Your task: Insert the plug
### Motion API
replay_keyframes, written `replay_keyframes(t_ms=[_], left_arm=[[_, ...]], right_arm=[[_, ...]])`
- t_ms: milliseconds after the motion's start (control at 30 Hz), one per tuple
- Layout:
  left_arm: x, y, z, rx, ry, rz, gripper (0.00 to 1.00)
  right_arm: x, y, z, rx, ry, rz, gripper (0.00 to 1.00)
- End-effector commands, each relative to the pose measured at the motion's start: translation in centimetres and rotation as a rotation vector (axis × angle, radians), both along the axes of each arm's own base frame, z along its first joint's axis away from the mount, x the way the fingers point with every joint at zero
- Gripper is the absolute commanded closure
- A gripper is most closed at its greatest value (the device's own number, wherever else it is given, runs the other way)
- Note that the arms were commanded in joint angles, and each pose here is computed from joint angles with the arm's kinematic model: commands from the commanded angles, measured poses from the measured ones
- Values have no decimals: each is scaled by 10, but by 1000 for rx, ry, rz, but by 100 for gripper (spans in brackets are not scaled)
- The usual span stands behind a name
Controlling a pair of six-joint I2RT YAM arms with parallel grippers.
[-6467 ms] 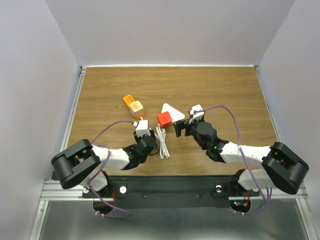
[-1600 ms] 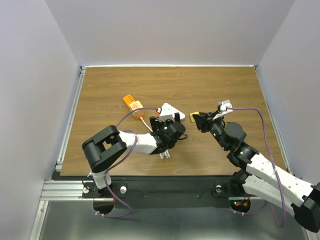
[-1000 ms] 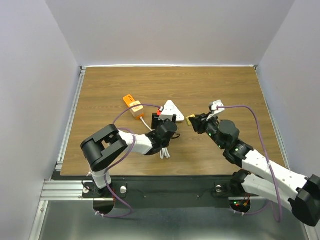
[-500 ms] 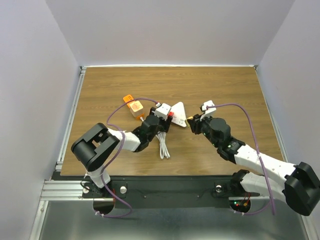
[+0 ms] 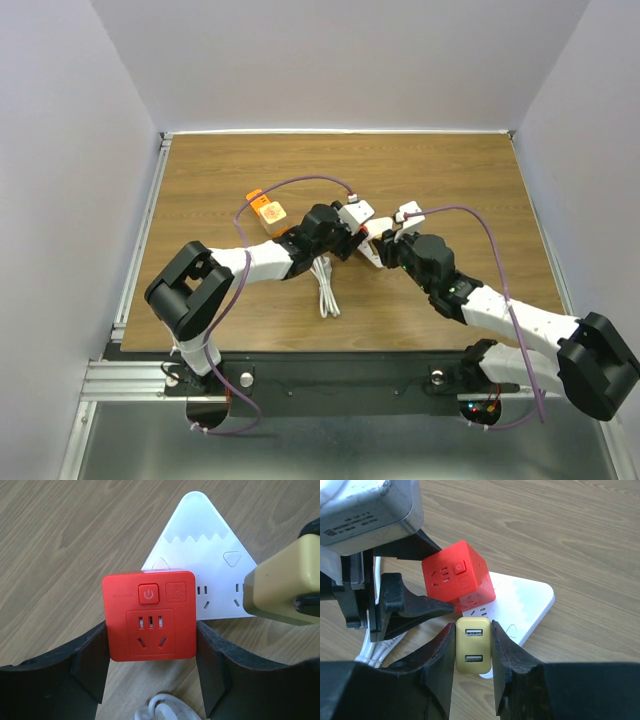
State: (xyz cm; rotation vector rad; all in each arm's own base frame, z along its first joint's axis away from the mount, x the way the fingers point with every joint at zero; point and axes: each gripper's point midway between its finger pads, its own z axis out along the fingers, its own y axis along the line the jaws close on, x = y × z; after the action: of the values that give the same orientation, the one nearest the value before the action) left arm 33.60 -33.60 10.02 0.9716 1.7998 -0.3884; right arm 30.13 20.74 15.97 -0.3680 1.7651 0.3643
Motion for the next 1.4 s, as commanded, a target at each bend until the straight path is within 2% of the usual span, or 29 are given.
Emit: replay_keyframes(t_ms=[0, 367, 467, 500, 533, 567, 600, 633, 767, 800, 967, 1100, 1367], left_arm=[[-4, 4, -3, 90, -6, -66, 84], [3, 12, -2, 133, -17, -75, 73], [10, 10, 4, 126, -30, -60, 65], [13, 9, 9, 117, -40, -56, 54], [15, 9, 12, 111, -47, -54, 49], [17, 8, 18, 99, -59, -51, 34], [19, 7, 24, 90, -71, -47, 26], [21, 7, 27, 83, -80, -46, 20], [26, 4, 49, 35, -140, -46, 16], [27, 3, 54, 20, -151, -48, 2], [23, 4, 69, -24, -199, -86, 1], [25, 18, 97, -111, -260, -85, 1], [14, 38, 110, -175, -301, -95, 1]], right_arm=[[9, -3, 13, 16, -61, -30, 100], [14, -2, -5, -23, -6, -46, 99], [16, -2, -8, -30, 3, -59, 100], [15, -2, -7, -27, 3, -57, 100], [15, -3, -6, -24, 2, -60, 100], [14, -4, -6, -23, 0, -63, 99], [14, -5, -3, -16, -7, -66, 100], [14, -6, 0, -12, -13, -66, 100], [14, -5, 5, -18, -27, -60, 100], [15, -6, 5, -25, -25, -64, 100], [25, -1, -4, -84, -3, -64, 99], [30, -6, -9, -151, -11, -80, 99], [30, -4, -11, -212, -28, -45, 100]])
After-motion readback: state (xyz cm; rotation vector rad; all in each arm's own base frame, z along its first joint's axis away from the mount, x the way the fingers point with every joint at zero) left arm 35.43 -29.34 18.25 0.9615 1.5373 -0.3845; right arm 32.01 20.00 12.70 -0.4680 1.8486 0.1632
